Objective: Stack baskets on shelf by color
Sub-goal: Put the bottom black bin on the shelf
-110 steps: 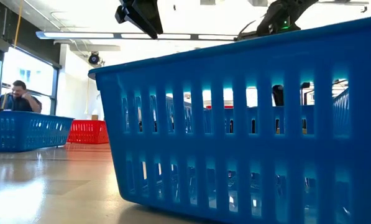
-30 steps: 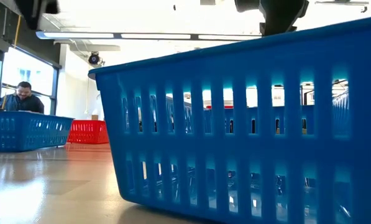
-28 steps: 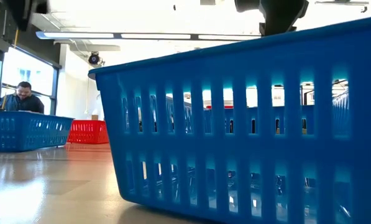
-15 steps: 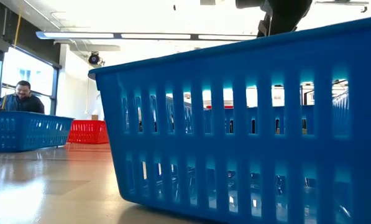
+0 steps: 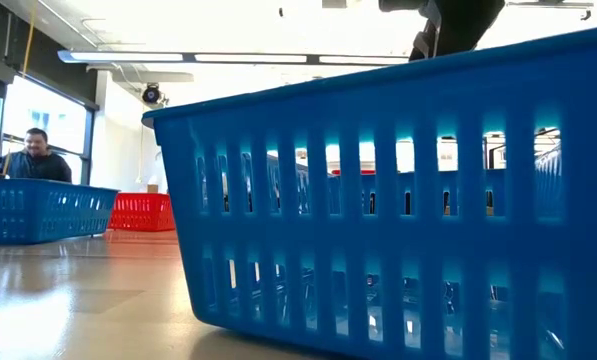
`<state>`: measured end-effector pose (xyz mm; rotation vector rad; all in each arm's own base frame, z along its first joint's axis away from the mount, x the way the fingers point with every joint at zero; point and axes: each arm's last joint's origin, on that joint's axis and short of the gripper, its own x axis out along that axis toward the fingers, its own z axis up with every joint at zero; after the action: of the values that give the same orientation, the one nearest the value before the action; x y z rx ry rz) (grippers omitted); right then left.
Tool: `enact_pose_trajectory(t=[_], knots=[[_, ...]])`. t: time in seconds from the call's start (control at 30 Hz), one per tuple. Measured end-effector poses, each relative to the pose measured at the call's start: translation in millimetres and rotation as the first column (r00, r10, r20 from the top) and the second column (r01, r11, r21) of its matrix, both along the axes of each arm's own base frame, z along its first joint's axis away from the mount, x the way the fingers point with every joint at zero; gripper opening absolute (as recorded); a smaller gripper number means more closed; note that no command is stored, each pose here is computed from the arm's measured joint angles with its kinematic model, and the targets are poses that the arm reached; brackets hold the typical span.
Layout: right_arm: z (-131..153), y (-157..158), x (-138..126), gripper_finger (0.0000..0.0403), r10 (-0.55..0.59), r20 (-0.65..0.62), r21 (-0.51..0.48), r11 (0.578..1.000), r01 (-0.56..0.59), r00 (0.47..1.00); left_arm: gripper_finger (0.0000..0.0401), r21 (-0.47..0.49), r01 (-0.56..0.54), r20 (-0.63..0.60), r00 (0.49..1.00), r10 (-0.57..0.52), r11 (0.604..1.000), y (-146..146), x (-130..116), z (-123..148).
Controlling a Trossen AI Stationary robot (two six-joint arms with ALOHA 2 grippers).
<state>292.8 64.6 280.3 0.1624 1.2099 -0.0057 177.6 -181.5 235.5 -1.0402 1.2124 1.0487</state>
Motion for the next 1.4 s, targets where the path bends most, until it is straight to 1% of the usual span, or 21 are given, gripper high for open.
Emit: enact_pose_trajectory(t=[0.17, 0.6, 0.73, 0.87, 1.0, 1.1, 1.23, 1.27, 1.4], knots=[[-0.7, -0.3, -1.6, 0.0081, 0.0, -0.018, -0.004, 1.0, 0.0, 1.0, 0.0133, 0.025, -0.081, -0.022, 0.996, 0.081, 0.996, -7.2, 3.5, -12.4], [-1.4, -0.8, -3.8, 0.0081, 0.031, -0.04, -0.02, 0.999, -0.032, 0.999, 0.0133, 0.062, -0.121, -0.174, 0.976, 0.13, 0.991, -21.2, 16.4, -52.6], [-1.5, -0.8, -3.8, 0.0081, 0.057, -0.038, -0.029, 0.998, -0.058, 0.998, 0.0133, 0.063, -0.131, -0.193, 0.971, 0.141, 0.989, -24.7, 22.0, -64.8], [-1.5, -0.8, -3.7, 0.0081, 0.059, -0.038, -0.029, 0.998, -0.06, 0.998, 0.013, 0.055, -0.148, -0.193, 0.969, 0.156, 0.987, -25.5, 29.2, -74.1], [-1.4, -0.8, -3.8, 0.0081, 0.066, -0.037, -0.032, 0.997, -0.067, 0.997, 0.0108, 0.049, -0.164, -0.192, 0.966, 0.171, 0.985, -23.1, 35.5, -78.9], [-1.4, -0.8, -3.8, 0.0081, 0.075, -0.037, -0.035, 0.997, -0.076, 0.997, 0.0073, 0.048, -0.175, -0.191, 0.965, 0.181, 0.983, -19.5, 38.9, -78.5], [-1.4, -0.7, -3.8, 0.0081, 0.105, -0.036, -0.041, 0.994, -0.106, 0.994, 0.0017, 0.052, -0.195, -0.189, 0.961, 0.201, 0.979, -14.6, 43.0, -78.3], [-1.4, -0.7, -3.8, 0.0081, 0.111, -0.035, -0.043, 0.993, -0.113, 0.993, 0.0009, 0.053, -0.201, -0.186, 0.96, 0.207, 0.978, -13.1, 44.3, -78.1], [-0.8, -0.3, -1.9, 0.0081, 0.14, -0.014, -0.051, 0.989, -0.141, 0.99, 0.001, 0.049, -0.217, -0.171, 0.96, 0.222, 0.975, -7.0, 49.2, -75.5]])
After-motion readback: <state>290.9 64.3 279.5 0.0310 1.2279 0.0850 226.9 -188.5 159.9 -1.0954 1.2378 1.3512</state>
